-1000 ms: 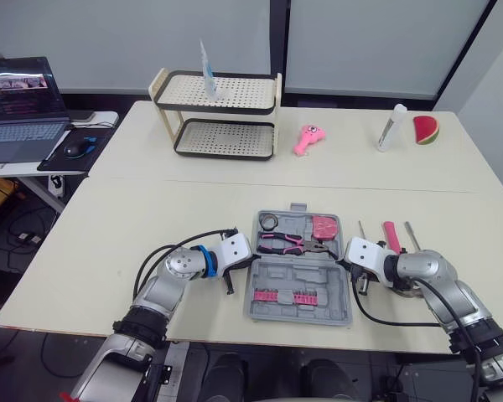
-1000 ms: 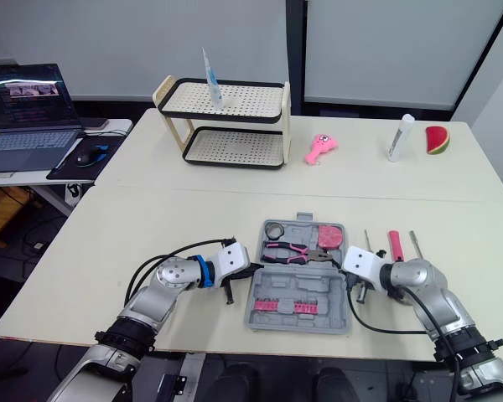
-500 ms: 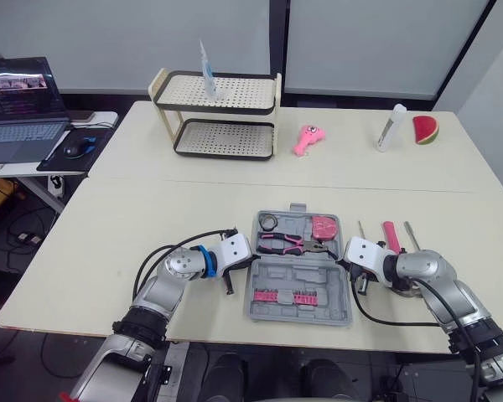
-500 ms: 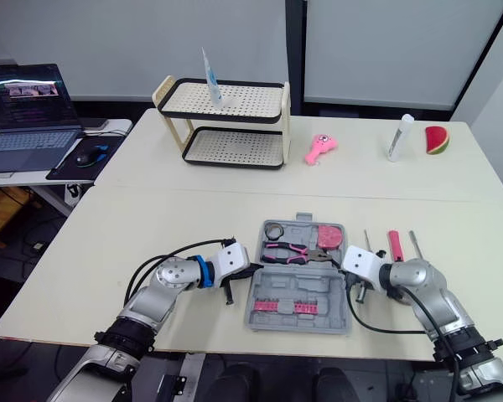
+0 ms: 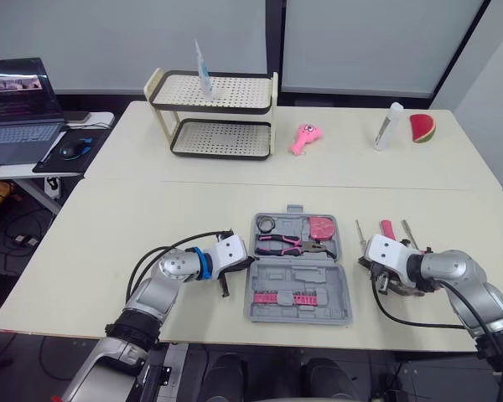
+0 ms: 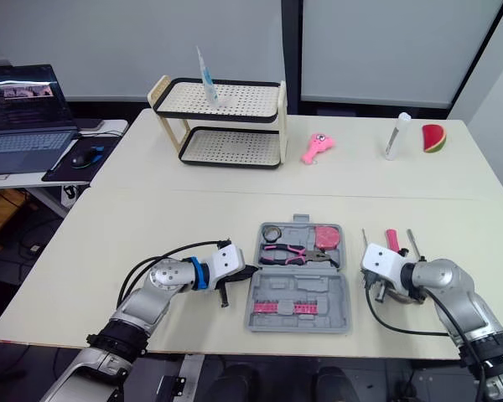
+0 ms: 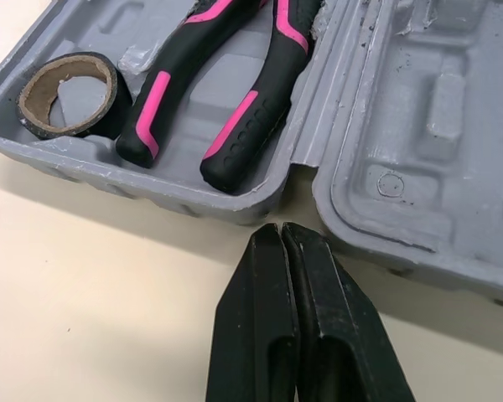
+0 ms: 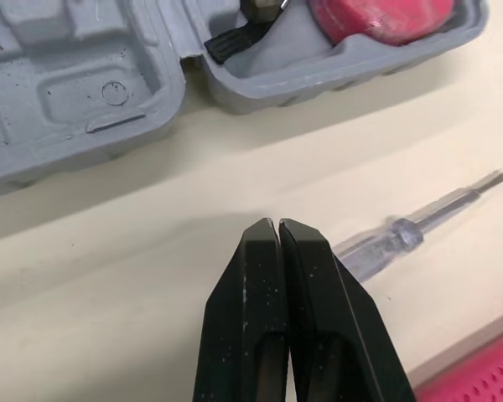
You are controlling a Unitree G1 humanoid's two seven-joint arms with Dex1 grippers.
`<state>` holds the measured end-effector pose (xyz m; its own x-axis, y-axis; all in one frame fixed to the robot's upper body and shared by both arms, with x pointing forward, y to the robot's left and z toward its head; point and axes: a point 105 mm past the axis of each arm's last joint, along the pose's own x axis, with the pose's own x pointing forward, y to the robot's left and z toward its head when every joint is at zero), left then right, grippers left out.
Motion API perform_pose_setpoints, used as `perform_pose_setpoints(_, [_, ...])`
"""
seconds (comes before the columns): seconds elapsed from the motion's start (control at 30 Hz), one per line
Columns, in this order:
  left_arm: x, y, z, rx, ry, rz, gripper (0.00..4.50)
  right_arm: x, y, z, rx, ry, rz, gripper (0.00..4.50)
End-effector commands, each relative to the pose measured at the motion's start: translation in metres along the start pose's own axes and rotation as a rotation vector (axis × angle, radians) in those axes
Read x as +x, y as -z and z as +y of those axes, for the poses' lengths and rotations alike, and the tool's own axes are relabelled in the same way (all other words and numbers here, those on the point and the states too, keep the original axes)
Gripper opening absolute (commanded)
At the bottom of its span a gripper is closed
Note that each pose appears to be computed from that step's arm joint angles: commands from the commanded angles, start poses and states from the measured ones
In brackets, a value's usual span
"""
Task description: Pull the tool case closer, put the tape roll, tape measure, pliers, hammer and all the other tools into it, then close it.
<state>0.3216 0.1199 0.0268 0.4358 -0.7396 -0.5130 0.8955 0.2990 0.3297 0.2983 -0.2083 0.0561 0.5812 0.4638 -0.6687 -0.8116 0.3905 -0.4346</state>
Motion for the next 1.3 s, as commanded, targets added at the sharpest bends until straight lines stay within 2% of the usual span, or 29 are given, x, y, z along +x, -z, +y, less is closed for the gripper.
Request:
perform_pose_setpoints(0.03, [-0.029, 0.011, 0.017, -0.04, -0.076, 0.009, 0.04, -0.023, -0.018, -0.013, -0.031, 0.076, -0.091, 0.0])
perform_pose_setpoints(0.23, [-0.096, 0.012, 0.032, -0.181, -0.228, -0.089, 0.04, -0.072, -0.016, -0.038, 0.045, 0.255, -0.179, 0.0])
perform_pose_setpoints(0.43, [-0.154, 0.027, 0.034, -0.318, -0.421, -0.113, 0.04, -0.121, 0.015, -0.053, 0.173, 0.431, -0.157, 0.0])
perform_pose_setpoints(0.53, [-0.175, 0.041, 0.025, -0.411, -0.493, -0.113, 0.66, -0.142, 0.038, -0.051, 0.285, 0.488, -0.128, 0.0])
perform_pose_setpoints(0.6, [-0.181, 0.048, 0.018, -0.453, -0.519, -0.108, 1.27, -0.152, 0.051, -0.048, 0.332, 0.519, -0.118, 0.52])
perform_pose_setpoints(0.73, [-0.19, 0.062, 0.001, -0.527, -0.556, -0.09, 2.54, -0.164, 0.078, -0.031, 0.456, 0.535, -0.08, 1.17])
perform_pose_setpoints(0.93, [-0.194, 0.073, -0.011, -0.569, -0.582, -0.071, 4.48, -0.168, 0.098, -0.003, 0.548, 0.469, -0.028, 2.16])
perform_pose_setpoints(1.13, [-0.194, 0.071, -0.01, -0.543, -0.573, -0.068, 4.5, -0.165, 0.093, -0.004, 0.542, 0.433, -0.035, 3.21])
perform_pose_setpoints(1.27, [-0.191, 0.061, -0.008, -0.491, -0.528, -0.077, 4.5, -0.162, 0.081, -0.012, 0.499, 0.392, -0.057, 4.44])
perform_pose_setpoints(1.3, [-0.19, 0.059, -0.008, -0.48, -0.52, -0.082, 4.5, -0.16, 0.078, -0.014, 0.492, 0.382, -0.062, 4.48])
